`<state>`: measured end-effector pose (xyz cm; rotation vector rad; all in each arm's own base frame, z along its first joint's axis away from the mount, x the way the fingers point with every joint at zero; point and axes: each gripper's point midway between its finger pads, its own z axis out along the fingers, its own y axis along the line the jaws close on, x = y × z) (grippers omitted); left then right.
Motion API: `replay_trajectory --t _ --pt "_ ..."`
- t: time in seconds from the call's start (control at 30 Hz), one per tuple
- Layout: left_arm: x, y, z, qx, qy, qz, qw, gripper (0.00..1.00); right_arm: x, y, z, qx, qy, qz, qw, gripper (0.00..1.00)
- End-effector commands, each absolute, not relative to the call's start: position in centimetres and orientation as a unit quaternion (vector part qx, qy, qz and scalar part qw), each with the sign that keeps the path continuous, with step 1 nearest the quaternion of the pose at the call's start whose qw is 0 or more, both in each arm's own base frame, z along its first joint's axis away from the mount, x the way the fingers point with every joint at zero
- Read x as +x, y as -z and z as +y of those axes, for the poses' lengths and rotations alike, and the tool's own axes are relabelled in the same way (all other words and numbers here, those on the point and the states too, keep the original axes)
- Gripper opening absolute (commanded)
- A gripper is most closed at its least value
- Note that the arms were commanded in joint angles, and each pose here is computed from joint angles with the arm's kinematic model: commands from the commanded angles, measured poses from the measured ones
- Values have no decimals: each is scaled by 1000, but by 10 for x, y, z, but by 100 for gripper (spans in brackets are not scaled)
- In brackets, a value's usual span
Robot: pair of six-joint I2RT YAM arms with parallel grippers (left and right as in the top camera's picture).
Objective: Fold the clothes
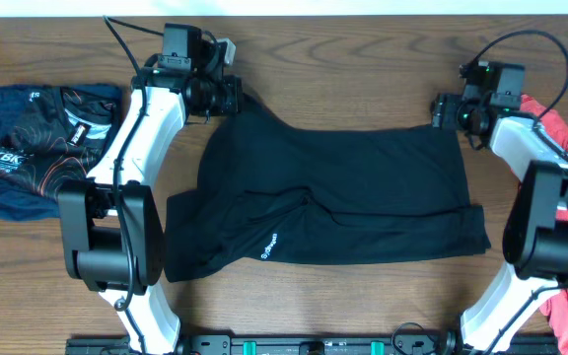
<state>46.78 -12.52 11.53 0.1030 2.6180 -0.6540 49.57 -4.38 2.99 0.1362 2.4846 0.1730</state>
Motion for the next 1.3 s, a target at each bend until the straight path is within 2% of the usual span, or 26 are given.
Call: replay_trajectory --t 0.0,0.13,0.2,0.23,0.3,0.37,0.43,0.57,0.67,0.77,0.83,0.97,1.03,1.13,1.27 --pt "465 -114 -129 37 240 947 210 6 498 -12 -44 70 -69 947 307 75" --pt "464 -113 -130 38 240 947 209 6 494 9 -43 72 -71 953 287 74" --pt "464 -113 -130 38 240 947 209 6 492 16 -43 73 -72 955 279 68" --pt "464 -113 -130 38 240 947 208 6 490 18 -43 73 -72 956 276 62" --pt "464 -113 -130 38 240 947 208 6 488 20 -42 74 -72 957 271 38" --pt "464 -113 -130 38 240 947 208 6 488 21 -42 74 -72 958 269 23" --pt "464 -113 -130 38 240 948 207 6 485 22 -43 76 -72 959 264 22" --pt "462 -112 -129 36 238 949 202 6 478 26 -47 82 -64 963 249 28" --pt "461 -111 -129 36 238 950 200 6 476 27 -50 85 -62 964 244 45" --pt "460 -111 -129 35 238 950 199 6 473 29 -50 86 -62 965 239 48" --pt "460 -111 -129 36 238 950 198 6 470 30 -49 86 -63 967 231 42" --pt "460 -111 -129 35 238 950 198 6 465 33 -48 88 -63 970 220 23" --pt "460 -111 -129 35 238 950 198 6 464 34 -48 88 -64 970 217 18" --pt "460 -111 -129 35 238 950 198 6 461 35 -48 89 -64 971 211 3" --pt "460 -111 -129 35 238 950 198 6 461 35 -49 90 -61 972 210 1"
